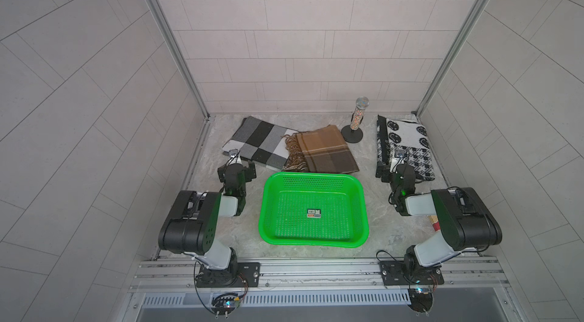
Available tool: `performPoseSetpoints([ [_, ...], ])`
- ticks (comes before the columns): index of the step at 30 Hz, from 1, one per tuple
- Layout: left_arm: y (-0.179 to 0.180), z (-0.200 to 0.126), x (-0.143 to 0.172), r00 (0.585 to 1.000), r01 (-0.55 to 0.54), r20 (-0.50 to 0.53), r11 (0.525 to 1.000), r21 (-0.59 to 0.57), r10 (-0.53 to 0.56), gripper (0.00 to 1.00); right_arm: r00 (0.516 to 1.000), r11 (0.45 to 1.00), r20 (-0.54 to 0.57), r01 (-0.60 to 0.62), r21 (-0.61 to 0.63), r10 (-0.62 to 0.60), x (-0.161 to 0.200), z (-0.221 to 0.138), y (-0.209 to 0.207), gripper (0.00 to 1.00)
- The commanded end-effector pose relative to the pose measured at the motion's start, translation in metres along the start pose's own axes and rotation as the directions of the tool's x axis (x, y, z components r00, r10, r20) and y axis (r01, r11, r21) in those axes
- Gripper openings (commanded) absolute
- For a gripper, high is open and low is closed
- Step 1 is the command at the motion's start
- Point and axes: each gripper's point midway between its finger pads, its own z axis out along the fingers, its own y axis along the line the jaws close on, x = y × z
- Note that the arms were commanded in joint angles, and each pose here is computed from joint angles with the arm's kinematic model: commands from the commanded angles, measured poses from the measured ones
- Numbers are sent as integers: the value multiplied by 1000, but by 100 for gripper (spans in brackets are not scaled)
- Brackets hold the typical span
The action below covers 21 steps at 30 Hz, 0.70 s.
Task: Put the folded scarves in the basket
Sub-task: Adjust the basket at the center of the board.
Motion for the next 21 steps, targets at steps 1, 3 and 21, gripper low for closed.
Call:
performPoseSetpoints([
  [1,10,-10,-9,996,39,75,999,-35,-36,100,998,999,54,-18,51,15,-18,-13,-11,100],
  [3,19,-25,-13,991,63,123,996,-57,-55,100,998,995,51,-32,90,27,-31,-21,-19,100],
  [21,3,-108,-160,827,542,36,812,219,-562,100,702,687,-43,-707,-169,711,-178,-85,6,100],
])
